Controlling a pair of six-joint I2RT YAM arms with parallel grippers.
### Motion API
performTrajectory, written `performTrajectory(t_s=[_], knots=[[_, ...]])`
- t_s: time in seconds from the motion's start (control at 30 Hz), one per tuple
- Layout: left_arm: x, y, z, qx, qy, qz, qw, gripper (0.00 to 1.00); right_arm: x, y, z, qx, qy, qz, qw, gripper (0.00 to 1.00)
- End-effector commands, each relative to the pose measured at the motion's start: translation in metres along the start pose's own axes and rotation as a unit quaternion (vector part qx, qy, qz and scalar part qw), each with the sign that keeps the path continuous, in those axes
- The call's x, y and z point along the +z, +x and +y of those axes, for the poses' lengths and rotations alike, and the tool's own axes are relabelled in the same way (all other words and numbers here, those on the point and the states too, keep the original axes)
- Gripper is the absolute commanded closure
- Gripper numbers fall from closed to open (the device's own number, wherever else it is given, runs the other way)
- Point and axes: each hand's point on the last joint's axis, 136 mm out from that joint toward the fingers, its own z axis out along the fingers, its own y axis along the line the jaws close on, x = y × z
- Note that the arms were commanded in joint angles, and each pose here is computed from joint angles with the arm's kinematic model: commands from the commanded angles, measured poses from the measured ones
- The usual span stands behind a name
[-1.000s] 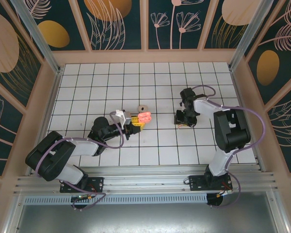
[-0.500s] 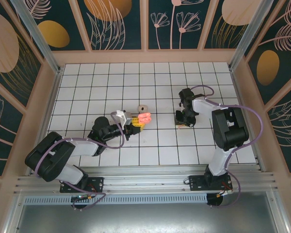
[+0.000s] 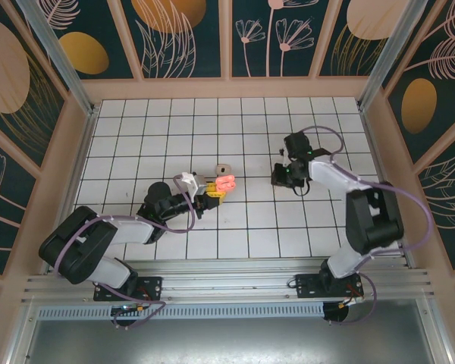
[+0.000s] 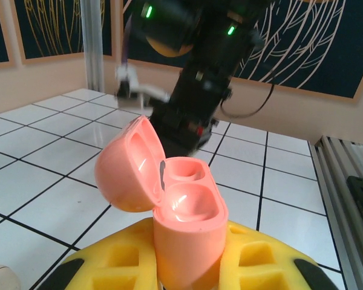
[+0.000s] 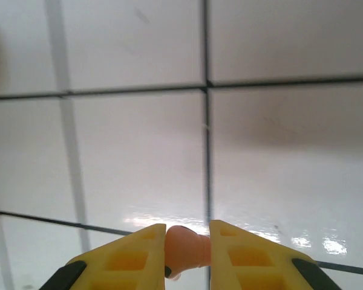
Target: Insert wireless bluetooth earbuds into charging case
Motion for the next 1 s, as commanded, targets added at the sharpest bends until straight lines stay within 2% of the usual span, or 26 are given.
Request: performTrajectory(t_s=[0.0,0.2,0.37,0.57,0.8,0.97], knots=[[0.003,-0.010,-0.001,0.035,0.003,-0.028,0.999,1.00,-0.051,-0.030,0.052,-0.037,-0.103,-0.111,0.988,0.80],[0.008,-0.016,-0.007,0.096,0.028,-0.052,0.994,1.00,-0.121,-0.026,0.116,-0.120,-0.221,-0.233,0.940,0.81],[0.013,-0.021,-0.008,0.117,0.038,-0.061,0.991,1.00,-0.144,-0.002,0.147,-0.166,-0.278,-0.266,0.908,0.81],[0.014,-0.024,-0.013,0.150,0.046,-0.068,0.985,1.00,-0.148,0.021,0.165,-0.176,-0.322,-0.268,0.891,0.81],[0.016,-0.026,-0.004,0.187,0.002,-0.072,0.980,1.00,-0.155,0.022,0.157,-0.087,-0.320,-0.315,0.889,0.82],[0.019,-0.027,-0.003,0.194,0.005,-0.071,0.978,1.00,-0.150,0.026,0.156,-0.068,-0.328,-0.314,0.888,0.82]])
